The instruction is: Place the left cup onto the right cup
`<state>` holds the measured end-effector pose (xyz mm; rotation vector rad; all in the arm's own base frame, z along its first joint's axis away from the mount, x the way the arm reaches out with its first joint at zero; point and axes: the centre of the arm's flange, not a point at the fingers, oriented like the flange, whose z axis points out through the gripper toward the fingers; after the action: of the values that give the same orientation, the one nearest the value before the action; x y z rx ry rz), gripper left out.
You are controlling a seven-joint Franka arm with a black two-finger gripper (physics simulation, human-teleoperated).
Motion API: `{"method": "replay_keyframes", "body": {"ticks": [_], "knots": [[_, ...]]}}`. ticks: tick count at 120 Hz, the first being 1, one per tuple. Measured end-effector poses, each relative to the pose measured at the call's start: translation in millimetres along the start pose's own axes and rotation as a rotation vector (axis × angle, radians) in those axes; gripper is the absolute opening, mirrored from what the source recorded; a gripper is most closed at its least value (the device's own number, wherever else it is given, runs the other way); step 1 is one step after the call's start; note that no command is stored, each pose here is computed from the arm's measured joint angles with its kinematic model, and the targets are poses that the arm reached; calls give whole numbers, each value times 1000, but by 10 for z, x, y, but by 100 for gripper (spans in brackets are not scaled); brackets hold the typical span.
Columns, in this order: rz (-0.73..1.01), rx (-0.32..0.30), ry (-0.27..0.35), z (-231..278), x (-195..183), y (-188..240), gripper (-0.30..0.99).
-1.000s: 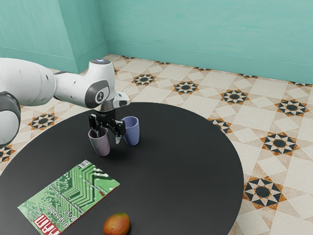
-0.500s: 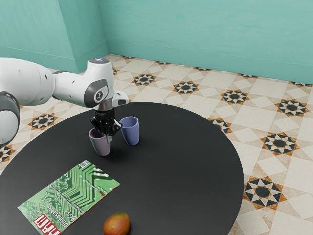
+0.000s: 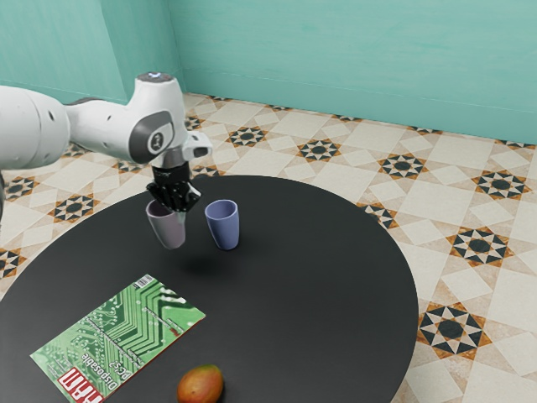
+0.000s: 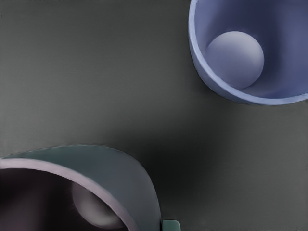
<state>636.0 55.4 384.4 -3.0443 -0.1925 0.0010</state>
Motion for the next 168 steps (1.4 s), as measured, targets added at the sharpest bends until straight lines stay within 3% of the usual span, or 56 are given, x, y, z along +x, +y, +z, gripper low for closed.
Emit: {"method": "replay_keyframes", "body": {"ticks": [36,81,168], "knots": [[45,3,19,-791,227,412,-9],[85,5,-51,-720,529,812,-9],[105,13,-29,-471,949,880,-9]]}}
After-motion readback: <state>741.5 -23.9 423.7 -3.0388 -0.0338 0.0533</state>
